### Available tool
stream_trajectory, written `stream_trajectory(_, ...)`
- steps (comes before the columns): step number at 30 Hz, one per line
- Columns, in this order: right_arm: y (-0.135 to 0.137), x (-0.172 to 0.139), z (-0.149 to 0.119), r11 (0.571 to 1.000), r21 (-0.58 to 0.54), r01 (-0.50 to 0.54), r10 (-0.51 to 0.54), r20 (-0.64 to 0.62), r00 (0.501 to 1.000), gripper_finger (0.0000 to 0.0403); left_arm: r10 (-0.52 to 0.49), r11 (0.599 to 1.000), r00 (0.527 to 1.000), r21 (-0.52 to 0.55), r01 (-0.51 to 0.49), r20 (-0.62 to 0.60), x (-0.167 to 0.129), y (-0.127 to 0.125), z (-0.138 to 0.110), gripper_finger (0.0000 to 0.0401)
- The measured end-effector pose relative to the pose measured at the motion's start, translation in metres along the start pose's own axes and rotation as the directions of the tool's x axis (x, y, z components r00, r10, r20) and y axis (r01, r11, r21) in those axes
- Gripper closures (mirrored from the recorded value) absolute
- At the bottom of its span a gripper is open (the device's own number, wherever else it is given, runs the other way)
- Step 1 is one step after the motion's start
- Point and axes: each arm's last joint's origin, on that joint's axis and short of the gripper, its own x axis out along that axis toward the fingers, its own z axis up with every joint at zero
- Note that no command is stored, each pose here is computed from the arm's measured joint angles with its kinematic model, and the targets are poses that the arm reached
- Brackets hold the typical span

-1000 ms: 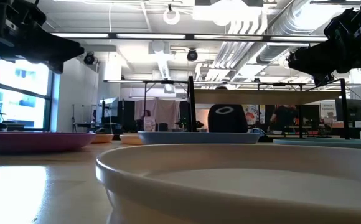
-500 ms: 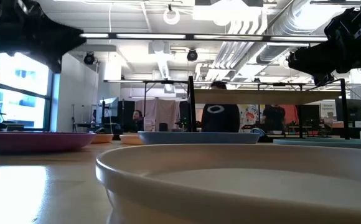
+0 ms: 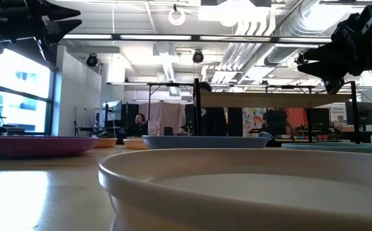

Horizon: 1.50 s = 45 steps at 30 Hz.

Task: Place and stack plates onto a shelf
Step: Put the light blue plate on the shelf

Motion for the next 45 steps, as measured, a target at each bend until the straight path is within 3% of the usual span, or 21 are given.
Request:
stream_trajectory(6, 0.002, 0.000, 0.006, 0.999, 0.037, -0.027, 0.024, 0.066, 0.998, 0.0263, 0.068, 0.998, 0.998, 0.000, -0.068, 0.018, 0.000, 0.002, 0.000, 0.0318)
stream_trajectory(15, 0.005, -0.004, 0.027, 0.997, 0.068, 0.041, -0.061, 0.322, 0.945, 0.0263, 0.173, 0.985, 0.983, -0.017, -0.172, 0.066, 0.000, 0.005, 0.003, 0.0318)
stream_trajectory(19, 0.012, -0.012, 0.044, 1.000, -0.008, 0.001, 0.003, 0.495, 0.869, 0.0263, 0.306, 0.952, 0.940, -0.044, -0.302, 0.149, -0.002, 0.008, 0.010, 0.0318)
stream_trajectory(24, 0.019, -0.028, 0.065, 0.993, -0.118, 0.011, 0.075, 0.695, 0.715, 0.0263, 0.214, 0.976, 0.962, -0.001, -0.217, 0.171, -0.001, 0.005, 0.014, 0.0318)
stream_trajectory(27, 0.025, -0.036, 0.080, 0.985, -0.168, 0.027, 0.107, 0.734, 0.670, 0.0263, 0.204, 0.978, 0.961, 0.000, -0.208, 0.186, 0.000, 0.002, 0.020, 0.0318)
stream_trajectory(30, 0.031, -0.040, 0.095, 0.977, -0.203, 0.061, 0.101, 0.699, 0.708, 0.0263, 0.200, 0.977, 0.951, 0.024, -0.212, 0.234, 0.002, -0.004, 0.037, 0.0318)
stream_trajectory(37, 0.049, -0.037, 0.138, 0.950, -0.273, 0.155, -0.014, 0.456, 0.890, 0.0263, 0.096, 0.986, 0.954, 0.105, -0.130, 0.283, 0.015, -0.029, 0.083, 0.0318)
stream_trajectory(42, 0.060, -0.027, 0.164, 0.960, -0.228, 0.160, -0.115, 0.202, 0.973, 0.0263, 0.088, 0.973, 0.980, 0.194, -0.123, 0.179, 0.039, -0.050, 0.099, 0.0318)
stream_trajectory(45, 0.065, -0.019, 0.172, 0.969, -0.178, 0.170, -0.172, 0.005, 0.985, 0.0263, 0.113, 0.955, 0.990, 0.264, -0.133, 0.089, 0.058, -0.062, 0.100, 0.0318)
